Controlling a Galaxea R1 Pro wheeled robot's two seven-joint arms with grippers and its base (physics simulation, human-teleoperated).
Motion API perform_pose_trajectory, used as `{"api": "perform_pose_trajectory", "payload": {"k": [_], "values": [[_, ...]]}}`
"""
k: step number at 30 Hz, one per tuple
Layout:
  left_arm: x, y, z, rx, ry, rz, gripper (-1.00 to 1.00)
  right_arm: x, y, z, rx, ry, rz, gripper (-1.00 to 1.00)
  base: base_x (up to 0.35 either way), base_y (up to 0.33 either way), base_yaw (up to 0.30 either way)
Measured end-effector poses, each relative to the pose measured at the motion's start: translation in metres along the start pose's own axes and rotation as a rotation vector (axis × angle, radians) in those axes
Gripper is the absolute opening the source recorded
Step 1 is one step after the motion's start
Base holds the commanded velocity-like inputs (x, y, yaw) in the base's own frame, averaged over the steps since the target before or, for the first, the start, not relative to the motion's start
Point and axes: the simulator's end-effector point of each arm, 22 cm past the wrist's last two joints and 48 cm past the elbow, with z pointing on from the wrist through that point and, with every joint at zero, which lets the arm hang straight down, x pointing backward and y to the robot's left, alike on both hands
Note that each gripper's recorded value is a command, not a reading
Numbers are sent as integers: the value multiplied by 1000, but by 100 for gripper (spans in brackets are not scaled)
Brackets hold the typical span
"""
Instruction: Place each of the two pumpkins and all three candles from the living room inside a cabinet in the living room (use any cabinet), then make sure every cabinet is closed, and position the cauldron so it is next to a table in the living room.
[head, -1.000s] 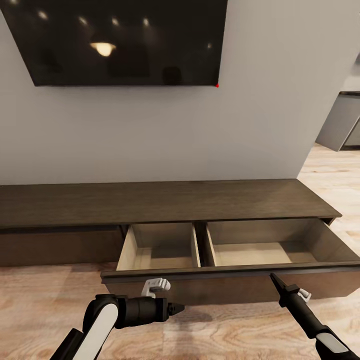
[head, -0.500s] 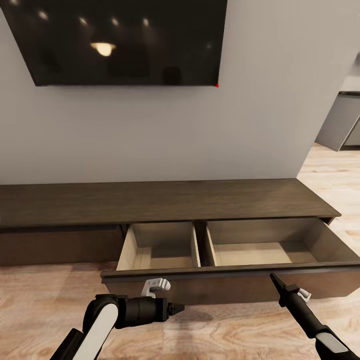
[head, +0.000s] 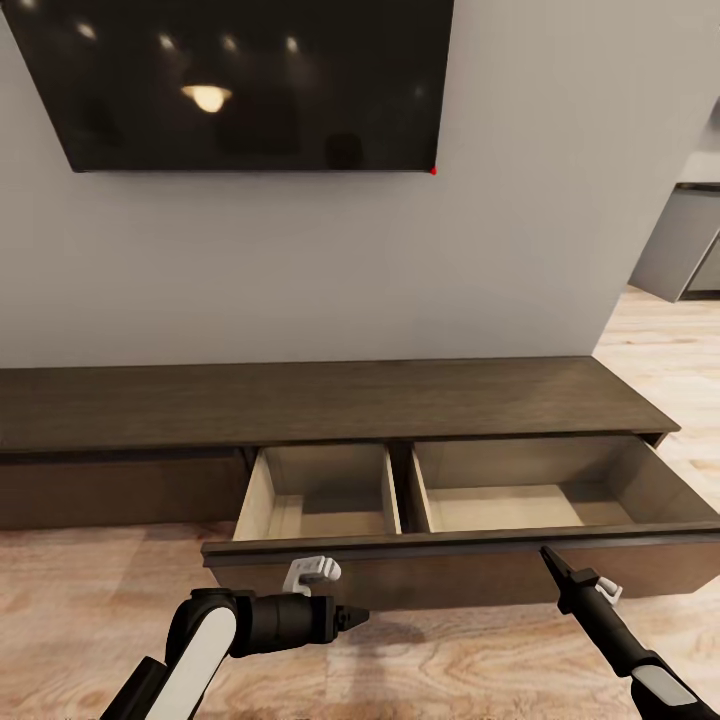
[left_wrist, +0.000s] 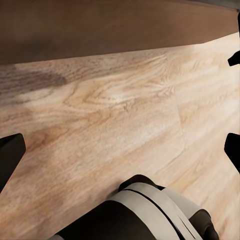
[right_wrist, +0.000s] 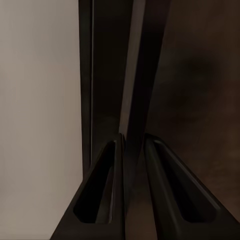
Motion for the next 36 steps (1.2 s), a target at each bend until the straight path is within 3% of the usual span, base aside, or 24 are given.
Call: {"api": "perform_pose_trajectory", "payload": {"k": [36], "values": [[0,0,0,0,0,0,100,-1,0,0,0,-5,4,-100,-39,0,0]]}}
